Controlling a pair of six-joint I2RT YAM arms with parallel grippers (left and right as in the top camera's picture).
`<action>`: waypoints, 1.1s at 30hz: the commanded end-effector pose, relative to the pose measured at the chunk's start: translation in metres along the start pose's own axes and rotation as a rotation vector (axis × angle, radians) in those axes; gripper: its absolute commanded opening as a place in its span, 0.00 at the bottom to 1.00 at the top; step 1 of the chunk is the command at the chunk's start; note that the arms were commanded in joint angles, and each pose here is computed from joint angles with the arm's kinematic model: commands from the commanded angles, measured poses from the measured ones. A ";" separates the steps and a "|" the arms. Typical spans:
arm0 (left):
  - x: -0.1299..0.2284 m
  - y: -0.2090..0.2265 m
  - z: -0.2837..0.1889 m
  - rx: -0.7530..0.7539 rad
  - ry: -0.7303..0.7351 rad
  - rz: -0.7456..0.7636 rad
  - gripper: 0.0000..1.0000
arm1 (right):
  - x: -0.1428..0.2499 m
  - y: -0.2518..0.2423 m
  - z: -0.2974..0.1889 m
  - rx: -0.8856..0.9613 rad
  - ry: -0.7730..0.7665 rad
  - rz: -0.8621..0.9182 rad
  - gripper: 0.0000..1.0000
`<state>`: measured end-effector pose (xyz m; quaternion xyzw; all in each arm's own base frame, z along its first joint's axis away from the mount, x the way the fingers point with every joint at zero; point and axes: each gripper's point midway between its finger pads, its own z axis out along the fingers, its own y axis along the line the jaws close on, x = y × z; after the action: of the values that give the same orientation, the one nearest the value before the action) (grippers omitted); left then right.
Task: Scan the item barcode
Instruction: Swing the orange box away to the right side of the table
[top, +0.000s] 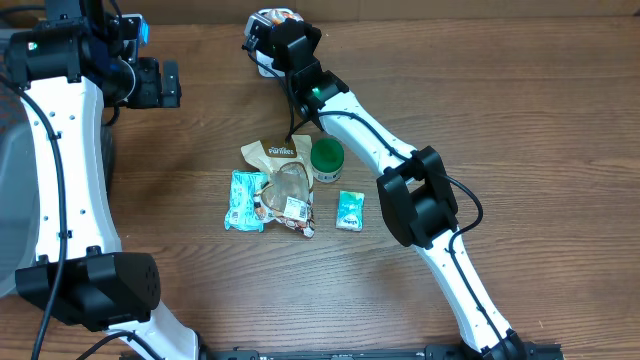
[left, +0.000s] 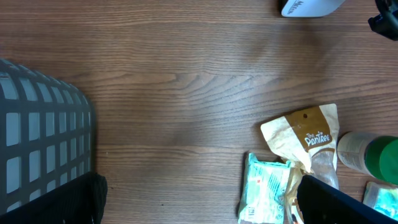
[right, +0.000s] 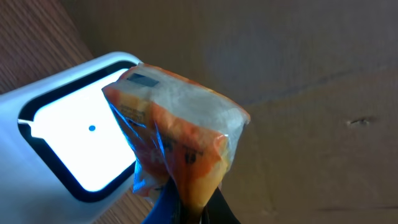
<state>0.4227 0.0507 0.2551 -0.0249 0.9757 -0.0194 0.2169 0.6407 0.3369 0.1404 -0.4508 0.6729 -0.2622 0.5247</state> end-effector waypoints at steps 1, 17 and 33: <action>-0.002 0.001 0.001 -0.004 -0.001 0.020 1.00 | -0.018 -0.011 -0.006 0.006 -0.050 0.103 0.04; -0.002 0.001 0.001 -0.004 -0.001 0.020 1.00 | -0.053 -0.154 -0.136 -0.165 -0.068 0.879 0.04; -0.002 0.001 0.001 -0.004 -0.001 0.020 1.00 | 0.169 -0.174 -0.262 -0.553 0.639 1.463 0.04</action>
<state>0.4226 0.0507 0.2551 -0.0249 0.9757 -0.0195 0.2167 0.4450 0.0901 0.3217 0.0364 0.9438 0.1663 0.2834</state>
